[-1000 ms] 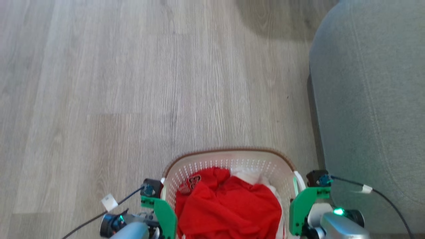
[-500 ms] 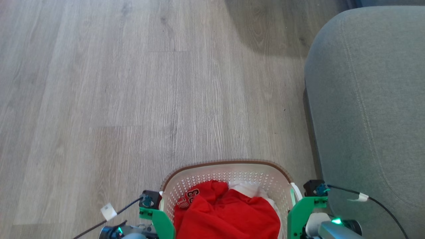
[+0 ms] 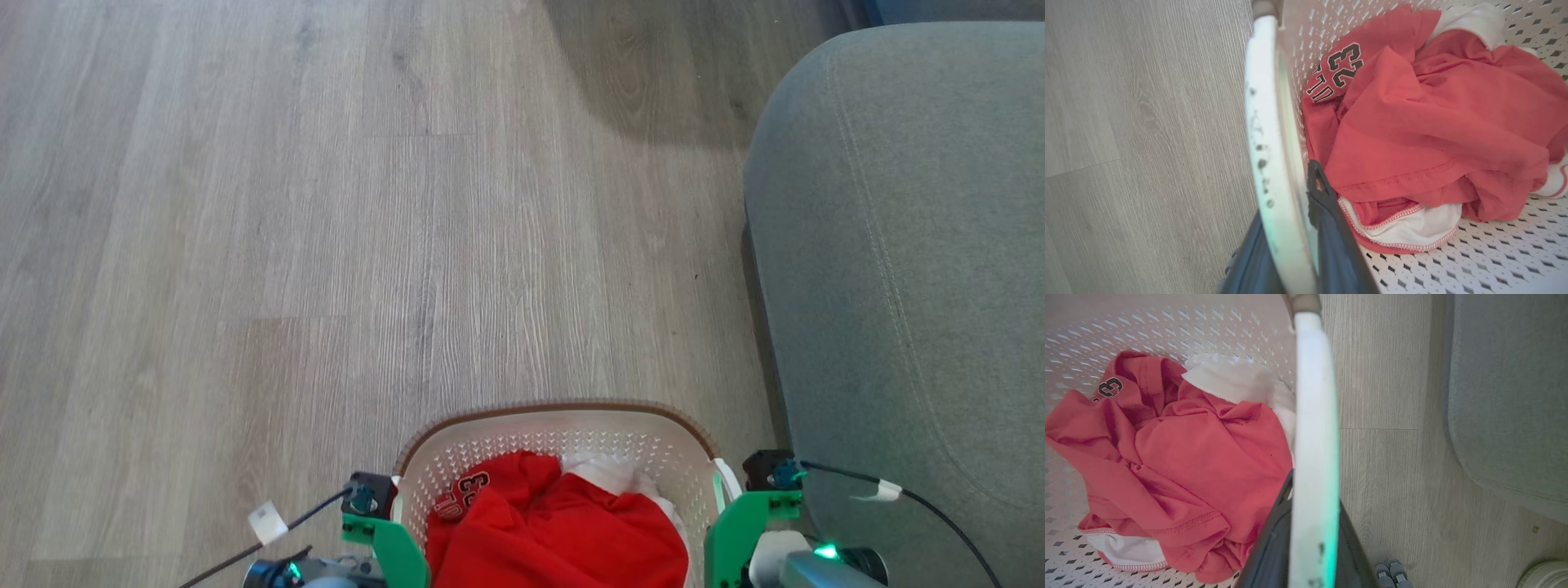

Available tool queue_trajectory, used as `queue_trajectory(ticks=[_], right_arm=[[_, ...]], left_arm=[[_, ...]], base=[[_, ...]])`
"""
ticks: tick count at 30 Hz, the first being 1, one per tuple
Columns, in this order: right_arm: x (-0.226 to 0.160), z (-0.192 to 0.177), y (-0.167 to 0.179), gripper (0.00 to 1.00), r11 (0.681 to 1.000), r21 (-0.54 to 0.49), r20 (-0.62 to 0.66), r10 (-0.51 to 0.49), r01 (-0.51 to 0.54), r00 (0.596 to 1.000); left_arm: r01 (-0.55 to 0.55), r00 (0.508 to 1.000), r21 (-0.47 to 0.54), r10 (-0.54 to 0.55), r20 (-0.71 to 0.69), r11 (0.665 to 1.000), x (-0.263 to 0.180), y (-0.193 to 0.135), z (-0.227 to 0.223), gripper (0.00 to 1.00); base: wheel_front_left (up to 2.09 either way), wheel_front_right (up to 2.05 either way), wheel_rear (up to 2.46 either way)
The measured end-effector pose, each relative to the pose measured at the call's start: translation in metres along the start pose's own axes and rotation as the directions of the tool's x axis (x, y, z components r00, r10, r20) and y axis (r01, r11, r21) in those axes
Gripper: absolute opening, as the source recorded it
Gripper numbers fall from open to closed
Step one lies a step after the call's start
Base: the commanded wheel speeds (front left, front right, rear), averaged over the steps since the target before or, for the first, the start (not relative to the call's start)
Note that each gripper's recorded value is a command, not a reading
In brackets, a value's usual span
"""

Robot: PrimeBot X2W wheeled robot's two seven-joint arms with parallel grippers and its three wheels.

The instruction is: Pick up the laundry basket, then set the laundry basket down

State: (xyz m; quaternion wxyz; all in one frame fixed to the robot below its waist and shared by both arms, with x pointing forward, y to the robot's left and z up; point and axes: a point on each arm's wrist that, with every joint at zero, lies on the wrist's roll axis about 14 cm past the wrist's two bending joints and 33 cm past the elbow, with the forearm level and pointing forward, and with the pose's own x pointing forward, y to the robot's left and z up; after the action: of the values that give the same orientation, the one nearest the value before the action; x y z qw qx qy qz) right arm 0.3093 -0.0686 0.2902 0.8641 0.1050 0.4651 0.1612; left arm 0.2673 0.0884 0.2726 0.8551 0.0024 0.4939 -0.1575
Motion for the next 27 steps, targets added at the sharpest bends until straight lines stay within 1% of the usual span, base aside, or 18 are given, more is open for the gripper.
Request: queue_trajectory(ticks=[12, 17, 20, 27], right_arm=[[0.001, -0.005, 0.000, 0.00, 1.000, 0.004, -0.010, 0.002, -0.002, 1.000], [0.006, -0.003, -0.003, 0.00, 1.000, 0.009, -0.019, -0.001, 0.001, 1.000], [0.014, 0.009, -0.006, 0.00, 1.000, -0.001, -0.009, -0.003, 0.003, 1.000], [0.042, 0.056, -0.016, 0.00, 1.000, -0.024, 0.048, -0.004, 0.006, 0.999]], left_arm=[[0.003, 1.000, 0.003, -0.003, -0.015, 1.000, 0.001, -0.001, -0.004, 0.00], [0.002, 1.000, 0.001, -0.002, -0.028, 1.000, 0.007, 0.000, -0.006, 0.00], [0.003, 1.000, -0.004, -0.003, -0.023, 1.000, 0.014, 0.002, 0.002, 0.00], [-0.008, 0.999, 0.018, 0.007, 0.038, 1.000, 0.040, 0.016, 0.053, 0.00]], base=[[0.00, 0.00, 0.00], [0.00, 0.00, 0.00], [0.00, 0.00, 0.00], [0.00, 0.00, 0.00]])
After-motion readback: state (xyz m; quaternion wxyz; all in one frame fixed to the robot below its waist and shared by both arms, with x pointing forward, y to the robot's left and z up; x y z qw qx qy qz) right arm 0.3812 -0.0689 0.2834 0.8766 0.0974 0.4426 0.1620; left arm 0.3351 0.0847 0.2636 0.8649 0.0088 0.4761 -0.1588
